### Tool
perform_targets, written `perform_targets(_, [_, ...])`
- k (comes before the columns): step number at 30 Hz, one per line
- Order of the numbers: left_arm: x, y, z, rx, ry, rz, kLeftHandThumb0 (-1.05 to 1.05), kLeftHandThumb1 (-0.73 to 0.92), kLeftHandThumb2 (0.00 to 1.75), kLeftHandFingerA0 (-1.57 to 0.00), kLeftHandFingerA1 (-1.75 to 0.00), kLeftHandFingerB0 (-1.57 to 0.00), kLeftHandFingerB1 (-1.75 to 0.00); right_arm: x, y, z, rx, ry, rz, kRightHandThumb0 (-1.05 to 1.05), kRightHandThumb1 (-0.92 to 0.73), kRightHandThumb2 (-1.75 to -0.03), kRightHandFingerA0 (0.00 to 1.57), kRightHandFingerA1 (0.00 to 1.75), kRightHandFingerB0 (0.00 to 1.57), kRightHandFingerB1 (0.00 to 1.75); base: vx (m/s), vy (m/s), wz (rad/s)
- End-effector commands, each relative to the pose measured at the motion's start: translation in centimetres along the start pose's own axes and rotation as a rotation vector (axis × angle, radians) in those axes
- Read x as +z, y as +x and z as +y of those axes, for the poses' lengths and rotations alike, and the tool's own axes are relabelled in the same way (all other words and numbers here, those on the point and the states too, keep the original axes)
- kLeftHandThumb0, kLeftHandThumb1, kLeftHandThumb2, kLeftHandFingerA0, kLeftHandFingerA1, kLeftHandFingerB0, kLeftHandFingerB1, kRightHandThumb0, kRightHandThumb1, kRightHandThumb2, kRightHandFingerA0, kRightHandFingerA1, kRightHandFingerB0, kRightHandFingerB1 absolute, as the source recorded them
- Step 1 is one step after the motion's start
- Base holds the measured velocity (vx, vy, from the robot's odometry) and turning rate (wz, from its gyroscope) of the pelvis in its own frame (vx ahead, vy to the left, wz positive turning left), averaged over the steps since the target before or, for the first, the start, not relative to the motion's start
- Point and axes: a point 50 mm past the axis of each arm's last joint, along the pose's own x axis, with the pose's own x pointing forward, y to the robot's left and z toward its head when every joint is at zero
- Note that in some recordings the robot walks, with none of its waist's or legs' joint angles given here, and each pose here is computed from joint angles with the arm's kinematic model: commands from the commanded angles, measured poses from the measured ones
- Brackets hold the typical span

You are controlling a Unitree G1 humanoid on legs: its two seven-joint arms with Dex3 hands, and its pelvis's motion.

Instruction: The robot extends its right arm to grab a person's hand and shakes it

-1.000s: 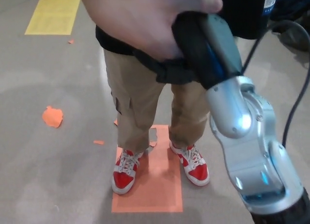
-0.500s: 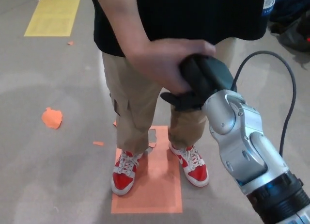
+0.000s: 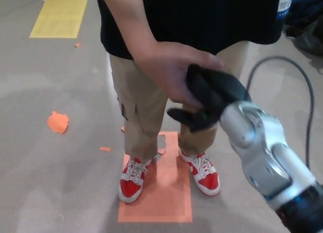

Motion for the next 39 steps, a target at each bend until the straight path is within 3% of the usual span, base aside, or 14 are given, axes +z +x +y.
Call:
perform_targets(1, [-0.6,-0.4,0.6,-0.005,-0.003,0.002,-0.46,0.78,0.64,-0.33,-0.32,-0.31,-0.32,-4.4,-1.7,1.2,0.027,0.003,0.164,-0.88,-0.73,-1.05,0.0,0.13,0.0,0.07,0.0,0.0,0.0])
perform_targets(8, [-0.6,-0.4,0.5,-0.003,0.012,0.008,-0.48,0.77,0.63,-0.32,-0.32,-0.3,-0.32,-11.8,-4.3,4.8,0.146,-0.044,0.379,-0.93,-0.81,-1.11,0.0,0.09,0.0,0.04,0.0,0.0,0.0])
perform_targets(13, [-0.7,-0.4,0.5,-0.017,-0.007,0.012,-0.48,0.76,0.63,-0.29,-0.32,-0.27,-0.31,-16.2,-6.2,7.5,0.216,0.028,0.558,-0.88,-0.73,-1.05,0.0,0.12,0.0,0.06,0.0,0.0,0.0])
perform_targets(14, [-0.8,-0.4,0.4,-0.017,-0.005,0.014,-0.57,0.62,0.91,-0.31,-0.48,-0.25,-0.45,-17.8,-7.3,8.8,0.251,0.07,0.625,-0.87,-0.72,-1.05,0.0,0.13,0.0,0.07,0.0,0.0,0.0])
perform_targets(16, [-0.7,-0.4,0.3,-0.017,-0.004,0.006,-0.56,0.62,0.91,-0.32,-0.49,-0.25,-0.44,-19.0,-8.2,9.8,0.287,0.097,0.679,-0.84,-0.69,-1.04,0.0,0.16,0.0,0.1,0.0,0.0,0.0])
perform_targets(17, [-0.8,-0.4,0.2,-0.019,-0.007,0.01,-0.49,0.76,0.63,-0.33,-0.33,-0.29,-0.32,-19.6,-8.8,10.4,0.308,0.116,0.71,-0.81,-0.65,-0.87,0.0,0.09,0.0,0.02,0.0,0.0,0.0])
perform_targets(18, [-0.9,-0.4,0.0,-0.019,-0.009,0.017,-0.53,0.61,0.9,-0.33,-0.49,-0.24,-0.45,-20.5,-10.0,11.4,0.345,0.144,0.769,-0.79,-0.64,-0.86,0.0,0.13,0.0,0.06,0.0,0.0,0.0])
perform_targets(21, [-1.1,-0.4,-0.4,-0.032,-0.003,0.01,-0.52,0.62,0.92,-0.33,-0.5,-0.22,-0.45,-21.8,-12.3,13.2,0.417,0.17,0.86,-0.86,-0.73,-1.04,0.0,0.16,0.0,0.07,0.0,0.0,0.0])
perform_targets(22, [-1.0,-0.4,-0.5,-0.036,-0.006,0.006,-0.46,0.78,0.63,-0.35,-0.33,-0.32,-0.33,-22.2,-12.9,13.5,0.438,0.178,0.884,-0.87,-0.75,-1.06,0.0,0.17,0.0,0.07,0.0,0.0,0.0])
perform_targets(35, [-1.0,-0.3,-0.5,-0.02,-0.002,0.015,-0.48,0.77,0.63,-0.34,-0.33,-0.3,-0.32,-24.1,-16.1,14.1,0.619,0.294,0.958,-0.78,-0.82,-1.12,0.0,0.21,0.12,0.28,0.0,0.0,0.0])
perform_targets(36, [-0.9,-0.3,-0.5,-0.024,-0.01,0.011,-0.55,0.62,0.91,-0.31,-0.48,-0.23,-0.44,-24.1,-16.1,14.1,0.643,0.306,0.956,-0.8,-0.84,-1.15,0.0,0.18,0.15,0.26,0.0,0.0,0.0])
perform_targets(37, [-0.8,-0.3,-0.4,-0.027,-0.015,0.006,-0.55,0.62,0.91,-0.31,-0.48,-0.23,-0.44,-24.0,-16.1,14.2,0.665,0.329,0.964,-0.8,-0.84,-1.15,0.0,0.18,0.15,0.26,0.0,0.0,0.0])
perform_targets(38, [-0.8,-0.3,-0.4,-0.023,-0.012,0.009,-0.48,0.77,0.63,-0.34,-0.33,-0.3,-0.32,-24.0,-16.2,14.2,0.682,0.327,0.96,-0.76,-0.83,-1.16,0.0,0.21,0.16,0.28,0.0,0.0,0.0])
perform_targets(39, [-0.8,-0.3,-0.4,-0.022,-0.011,0.01,-0.48,0.77,0.63,-0.34,-0.33,-0.3,-0.32,-24.0,-16.2,14.2,0.69,0.326,0.959,-0.76,-0.83,-1.16,0.0,0.21,0.16,0.28,0.0,0.0,0.0])
